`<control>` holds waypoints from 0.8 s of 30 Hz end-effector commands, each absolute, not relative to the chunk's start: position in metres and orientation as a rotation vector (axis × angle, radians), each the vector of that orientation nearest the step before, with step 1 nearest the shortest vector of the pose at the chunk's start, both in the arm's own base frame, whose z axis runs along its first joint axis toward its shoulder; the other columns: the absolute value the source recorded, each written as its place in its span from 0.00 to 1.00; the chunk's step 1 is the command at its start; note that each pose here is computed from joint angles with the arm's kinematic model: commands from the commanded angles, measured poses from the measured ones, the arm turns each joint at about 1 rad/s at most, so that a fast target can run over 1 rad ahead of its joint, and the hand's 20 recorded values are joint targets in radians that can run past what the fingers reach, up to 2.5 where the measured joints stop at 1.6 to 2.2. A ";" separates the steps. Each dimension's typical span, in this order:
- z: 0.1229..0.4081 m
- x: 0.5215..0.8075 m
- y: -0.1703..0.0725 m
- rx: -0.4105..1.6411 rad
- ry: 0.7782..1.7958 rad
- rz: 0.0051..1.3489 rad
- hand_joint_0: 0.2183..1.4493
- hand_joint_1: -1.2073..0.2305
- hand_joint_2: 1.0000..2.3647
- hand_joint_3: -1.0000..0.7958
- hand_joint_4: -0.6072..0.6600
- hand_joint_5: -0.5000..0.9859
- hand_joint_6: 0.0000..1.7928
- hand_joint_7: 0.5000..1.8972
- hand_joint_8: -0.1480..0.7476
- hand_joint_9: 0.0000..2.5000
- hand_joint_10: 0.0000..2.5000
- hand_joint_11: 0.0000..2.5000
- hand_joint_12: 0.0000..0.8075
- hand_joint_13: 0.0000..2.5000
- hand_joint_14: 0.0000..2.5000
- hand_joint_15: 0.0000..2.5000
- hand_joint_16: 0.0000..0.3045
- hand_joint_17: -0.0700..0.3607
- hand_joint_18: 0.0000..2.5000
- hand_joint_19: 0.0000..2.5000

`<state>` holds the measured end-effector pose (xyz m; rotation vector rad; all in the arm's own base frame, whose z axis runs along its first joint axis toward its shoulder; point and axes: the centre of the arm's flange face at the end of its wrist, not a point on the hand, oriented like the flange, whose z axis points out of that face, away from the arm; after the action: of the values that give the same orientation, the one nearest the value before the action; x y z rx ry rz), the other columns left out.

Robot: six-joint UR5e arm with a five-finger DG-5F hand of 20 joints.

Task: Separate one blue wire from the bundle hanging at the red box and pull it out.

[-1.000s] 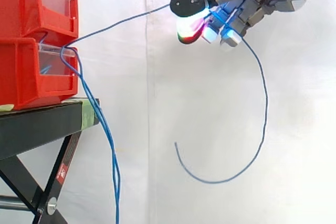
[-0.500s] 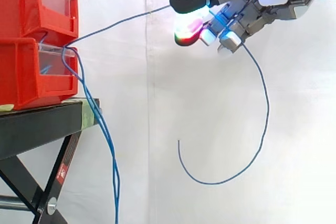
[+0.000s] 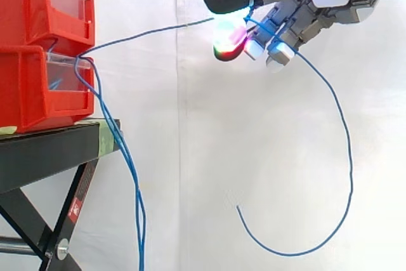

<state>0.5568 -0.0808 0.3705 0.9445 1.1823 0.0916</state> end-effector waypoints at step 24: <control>0.370 0.556 -0.079 1.002 1.140 0.167 0.33 0.34 0.02 0.48 0.56 0.21 0.49 0.31 0.57 0.39 0.01 0.47 0.51 0.55 0.01 0.48 0.18 0.45 0.32 0.23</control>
<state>0.5564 -0.0801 0.3701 0.9898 1.1494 0.1467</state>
